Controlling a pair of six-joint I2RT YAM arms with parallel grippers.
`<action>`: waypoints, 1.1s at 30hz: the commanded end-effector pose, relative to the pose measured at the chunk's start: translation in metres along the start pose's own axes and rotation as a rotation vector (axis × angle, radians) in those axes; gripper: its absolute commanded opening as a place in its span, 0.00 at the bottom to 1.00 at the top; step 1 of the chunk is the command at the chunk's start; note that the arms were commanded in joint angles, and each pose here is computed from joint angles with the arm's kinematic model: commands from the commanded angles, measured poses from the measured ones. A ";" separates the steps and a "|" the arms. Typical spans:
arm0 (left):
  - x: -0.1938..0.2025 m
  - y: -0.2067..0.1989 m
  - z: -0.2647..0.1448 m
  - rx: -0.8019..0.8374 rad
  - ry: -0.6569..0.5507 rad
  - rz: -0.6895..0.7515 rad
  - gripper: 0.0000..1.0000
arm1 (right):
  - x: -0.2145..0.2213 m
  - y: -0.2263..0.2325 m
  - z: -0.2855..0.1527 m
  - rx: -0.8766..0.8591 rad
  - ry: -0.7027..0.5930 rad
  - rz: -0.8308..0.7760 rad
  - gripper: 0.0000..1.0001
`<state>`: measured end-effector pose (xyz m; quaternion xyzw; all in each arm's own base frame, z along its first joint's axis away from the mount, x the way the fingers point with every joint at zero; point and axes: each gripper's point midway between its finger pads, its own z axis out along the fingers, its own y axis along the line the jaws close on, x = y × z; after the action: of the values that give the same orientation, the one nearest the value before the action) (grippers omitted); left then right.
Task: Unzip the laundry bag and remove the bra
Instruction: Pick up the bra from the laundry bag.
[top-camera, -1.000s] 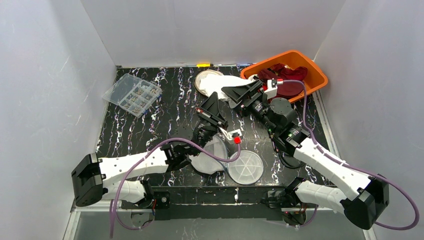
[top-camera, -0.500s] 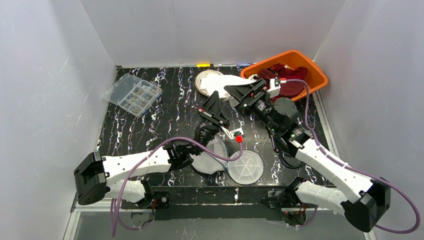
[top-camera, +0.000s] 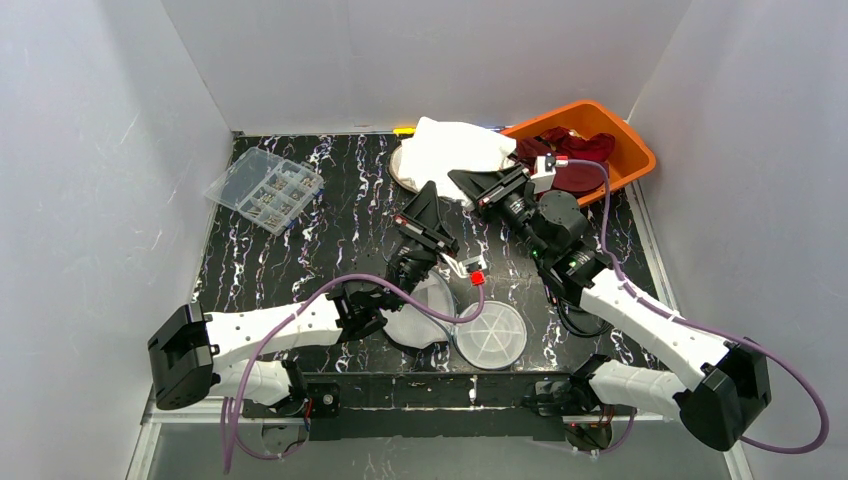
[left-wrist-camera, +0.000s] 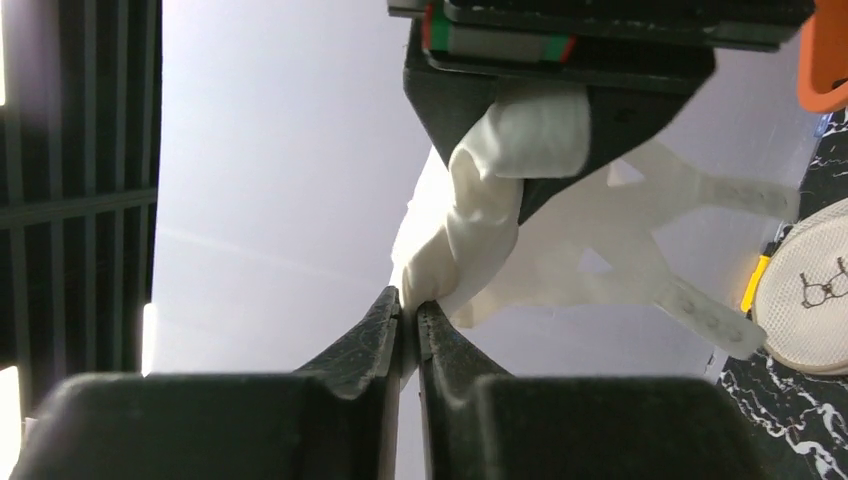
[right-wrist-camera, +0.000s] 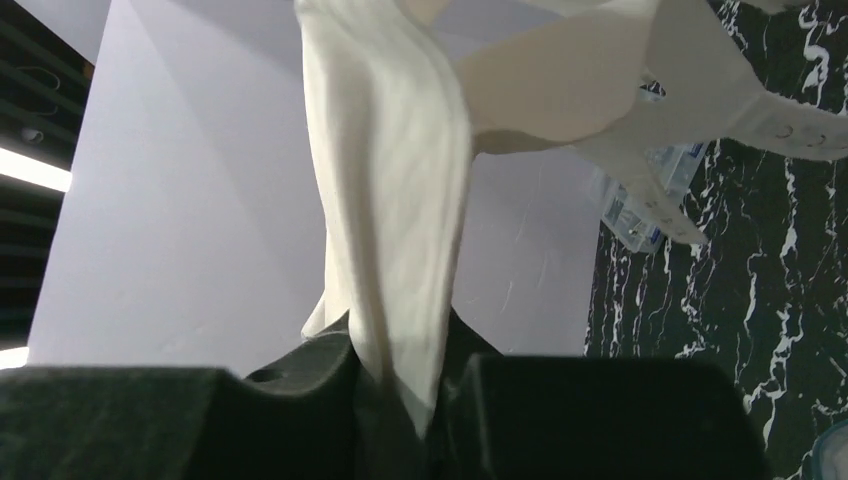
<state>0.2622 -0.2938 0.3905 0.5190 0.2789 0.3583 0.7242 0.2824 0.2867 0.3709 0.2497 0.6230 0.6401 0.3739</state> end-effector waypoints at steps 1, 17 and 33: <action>0.006 0.030 -0.007 -0.099 0.015 -0.064 0.16 | -0.009 0.025 -0.001 -0.088 -0.041 -0.016 0.18; 0.056 0.017 -0.048 -0.061 0.262 -0.351 0.99 | -0.088 0.057 -0.083 0.177 -0.257 -0.892 0.01; 0.000 -0.162 -0.132 0.863 0.870 -1.598 0.92 | -0.133 0.013 -0.119 0.562 -0.282 -1.186 0.01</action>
<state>0.2476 -0.2514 0.2894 0.2831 0.7752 -0.1393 0.5472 0.2631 0.1287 0.4023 0.0335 0.7317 0.1639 0.6608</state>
